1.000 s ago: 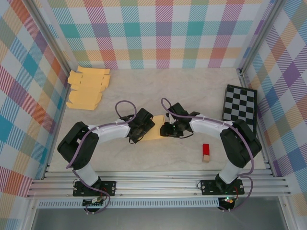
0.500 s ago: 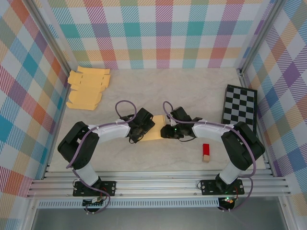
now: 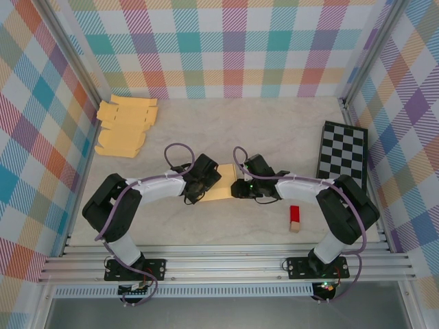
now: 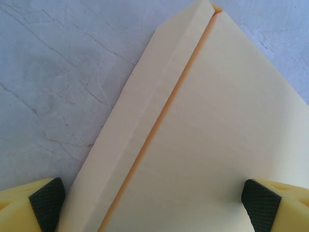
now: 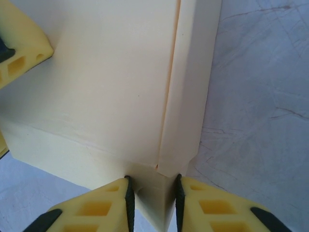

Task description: Fold the paper box

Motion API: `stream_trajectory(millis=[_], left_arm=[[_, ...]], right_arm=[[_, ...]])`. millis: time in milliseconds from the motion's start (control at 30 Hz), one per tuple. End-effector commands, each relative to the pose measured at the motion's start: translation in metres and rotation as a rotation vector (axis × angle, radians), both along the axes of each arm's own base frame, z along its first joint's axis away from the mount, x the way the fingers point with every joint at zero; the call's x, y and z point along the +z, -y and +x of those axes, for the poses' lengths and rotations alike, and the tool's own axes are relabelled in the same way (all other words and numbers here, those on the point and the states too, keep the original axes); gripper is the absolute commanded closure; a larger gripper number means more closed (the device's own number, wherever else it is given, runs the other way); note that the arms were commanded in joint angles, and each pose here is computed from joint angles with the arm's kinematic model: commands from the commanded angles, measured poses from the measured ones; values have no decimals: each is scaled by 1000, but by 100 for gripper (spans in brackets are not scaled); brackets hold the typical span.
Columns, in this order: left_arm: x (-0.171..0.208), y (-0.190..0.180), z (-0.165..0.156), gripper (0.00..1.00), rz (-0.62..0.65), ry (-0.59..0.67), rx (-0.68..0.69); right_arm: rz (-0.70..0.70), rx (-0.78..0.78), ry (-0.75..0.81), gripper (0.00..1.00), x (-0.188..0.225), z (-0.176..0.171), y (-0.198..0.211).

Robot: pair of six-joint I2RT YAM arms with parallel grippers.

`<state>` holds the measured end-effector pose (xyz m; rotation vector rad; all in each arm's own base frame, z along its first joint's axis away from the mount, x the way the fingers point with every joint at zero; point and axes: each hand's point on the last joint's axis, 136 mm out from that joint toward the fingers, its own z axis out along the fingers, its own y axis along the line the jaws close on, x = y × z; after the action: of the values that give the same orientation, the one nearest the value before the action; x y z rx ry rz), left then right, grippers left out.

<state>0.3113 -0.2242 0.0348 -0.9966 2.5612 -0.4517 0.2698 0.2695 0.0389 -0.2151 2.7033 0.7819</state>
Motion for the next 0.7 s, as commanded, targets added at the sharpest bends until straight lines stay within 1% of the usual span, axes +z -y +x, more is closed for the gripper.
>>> stream_trajectory(millis=[0,33,133,200,267,400,467,500,667], left_arm=[[-56,-49,-45,4,189,-223,19],[-57,-49,-46,3,188,-224,18],[-58,-49,-46,3,189,-229,18],[-60,-49,-46,4,188,-235,16],[-61,-49,-47,4,187,-241,14],[-62,-49,-47,4,189,-246,13],[-62,-50,-47,4,188,-247,15],[-63,-50,-47,4,189,-248,15],[-63,-51,-48,4,193,-254,16]], right_arm=[[-166,-78,-134,74,-53,-24,35],[-170,-87,-144,76,-57,-25,36],[-187,-118,-171,77,-66,-27,40],[-207,-144,-182,76,-69,-28,45],[-225,-167,-185,73,-70,-28,49],[-209,-179,-152,72,-64,-24,50],[-191,-174,-128,68,-59,-23,49],[-188,-171,-121,68,-56,-22,49],[-169,-158,-79,66,-35,-19,47]])
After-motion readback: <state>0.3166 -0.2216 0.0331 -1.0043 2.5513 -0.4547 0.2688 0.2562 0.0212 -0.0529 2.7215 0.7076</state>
